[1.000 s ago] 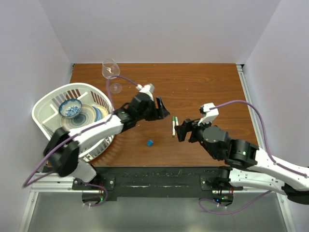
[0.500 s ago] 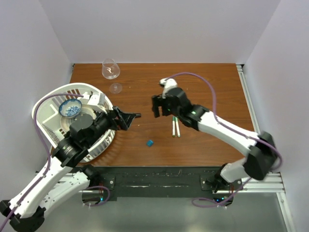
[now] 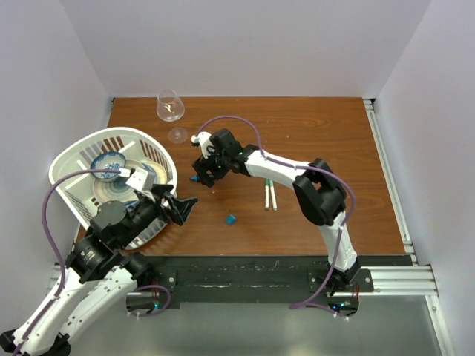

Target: Insert the pens into the pen caps

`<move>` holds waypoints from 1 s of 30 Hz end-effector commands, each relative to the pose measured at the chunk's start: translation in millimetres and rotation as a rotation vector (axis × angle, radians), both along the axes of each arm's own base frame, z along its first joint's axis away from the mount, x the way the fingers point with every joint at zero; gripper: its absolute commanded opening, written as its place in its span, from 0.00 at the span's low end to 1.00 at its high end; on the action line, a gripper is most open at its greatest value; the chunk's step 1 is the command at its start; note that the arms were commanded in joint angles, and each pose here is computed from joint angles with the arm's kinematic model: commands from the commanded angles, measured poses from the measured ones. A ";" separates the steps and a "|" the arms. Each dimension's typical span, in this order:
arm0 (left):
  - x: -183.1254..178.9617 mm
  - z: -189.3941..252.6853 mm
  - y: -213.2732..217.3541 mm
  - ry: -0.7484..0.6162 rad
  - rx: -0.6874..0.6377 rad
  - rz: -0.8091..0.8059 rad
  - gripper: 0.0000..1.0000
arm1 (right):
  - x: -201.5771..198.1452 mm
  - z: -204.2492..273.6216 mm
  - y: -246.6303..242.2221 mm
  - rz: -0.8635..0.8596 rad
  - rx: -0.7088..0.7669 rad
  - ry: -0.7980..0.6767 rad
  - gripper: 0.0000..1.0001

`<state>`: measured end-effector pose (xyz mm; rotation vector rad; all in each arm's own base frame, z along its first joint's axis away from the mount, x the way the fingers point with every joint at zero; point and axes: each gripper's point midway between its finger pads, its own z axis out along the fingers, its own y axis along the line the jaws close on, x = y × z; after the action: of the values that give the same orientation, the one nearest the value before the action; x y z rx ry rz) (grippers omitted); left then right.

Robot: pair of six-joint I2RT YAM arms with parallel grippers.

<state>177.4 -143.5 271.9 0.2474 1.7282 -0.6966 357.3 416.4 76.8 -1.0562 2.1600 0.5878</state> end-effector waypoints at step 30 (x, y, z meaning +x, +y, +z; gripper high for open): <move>-5.5 16.9 2.9 -0.103 -0.029 -0.019 1.00 | 28.3 -44.3 21.0 -0.045 -0.136 -0.080 0.40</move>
<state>169.8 -141.8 281.2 0.2738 1.6607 -0.7188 383.7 444.5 24.9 -1.1828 2.1536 0.4362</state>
